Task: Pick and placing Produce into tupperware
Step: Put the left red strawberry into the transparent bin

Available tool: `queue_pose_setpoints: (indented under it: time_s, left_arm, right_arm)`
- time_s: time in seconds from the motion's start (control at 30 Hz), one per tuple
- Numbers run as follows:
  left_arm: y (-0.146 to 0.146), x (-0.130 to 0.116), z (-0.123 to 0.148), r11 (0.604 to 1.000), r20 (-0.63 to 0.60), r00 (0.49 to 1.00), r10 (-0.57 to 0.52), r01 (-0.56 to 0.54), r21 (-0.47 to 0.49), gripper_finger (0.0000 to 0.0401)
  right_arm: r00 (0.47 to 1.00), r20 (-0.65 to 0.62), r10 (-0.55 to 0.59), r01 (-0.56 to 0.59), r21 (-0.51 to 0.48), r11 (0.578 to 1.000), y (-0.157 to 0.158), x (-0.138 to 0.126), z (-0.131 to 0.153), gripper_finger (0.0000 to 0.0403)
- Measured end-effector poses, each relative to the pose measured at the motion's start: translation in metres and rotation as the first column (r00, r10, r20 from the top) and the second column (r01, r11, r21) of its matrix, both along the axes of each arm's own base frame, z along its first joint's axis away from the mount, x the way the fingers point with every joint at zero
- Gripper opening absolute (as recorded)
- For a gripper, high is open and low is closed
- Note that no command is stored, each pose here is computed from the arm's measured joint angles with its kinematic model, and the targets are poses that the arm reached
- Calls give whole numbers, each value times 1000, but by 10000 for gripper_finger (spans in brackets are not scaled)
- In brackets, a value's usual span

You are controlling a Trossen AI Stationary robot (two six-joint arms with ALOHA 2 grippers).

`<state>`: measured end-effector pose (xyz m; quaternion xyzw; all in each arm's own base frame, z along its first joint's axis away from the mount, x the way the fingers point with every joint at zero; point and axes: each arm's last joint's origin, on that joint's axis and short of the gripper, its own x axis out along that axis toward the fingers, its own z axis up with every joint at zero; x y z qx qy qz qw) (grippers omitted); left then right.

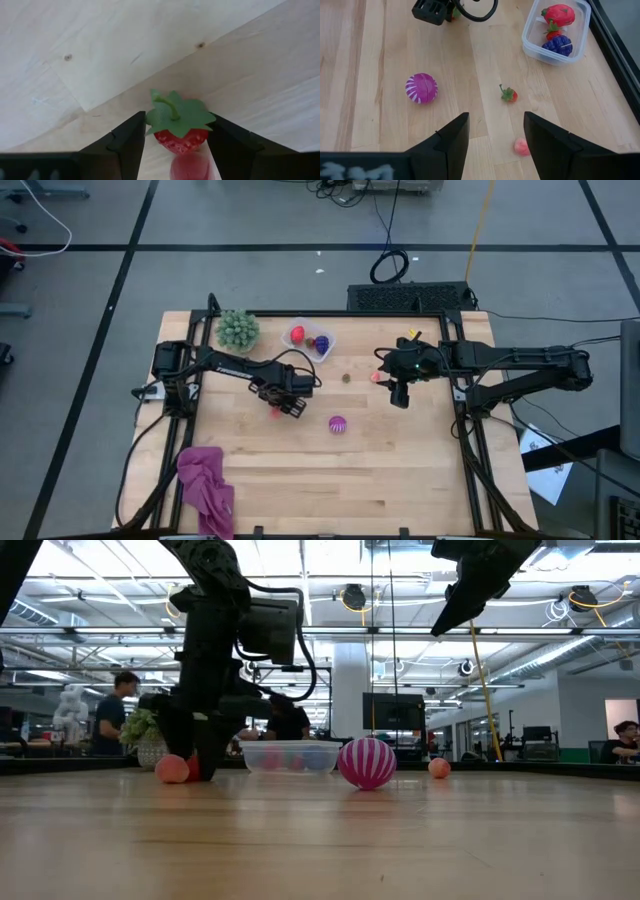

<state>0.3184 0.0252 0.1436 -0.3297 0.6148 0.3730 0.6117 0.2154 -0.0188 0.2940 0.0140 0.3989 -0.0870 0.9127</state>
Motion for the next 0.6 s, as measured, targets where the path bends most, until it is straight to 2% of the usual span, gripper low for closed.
queue_pose_setpoints:
  time_s: [0.27,0.6]
  left_arm:
    - [1,1,0,1000,8,1000,-18,18,17,205]
    - [1,2,0,1000,16,1000,-21,20,22,156]
  right_arm:
    - [1000,0,0,0,0,1000,0,0,0,180]
    - [1000,0,0,0,0,1000,0,0,0,180]
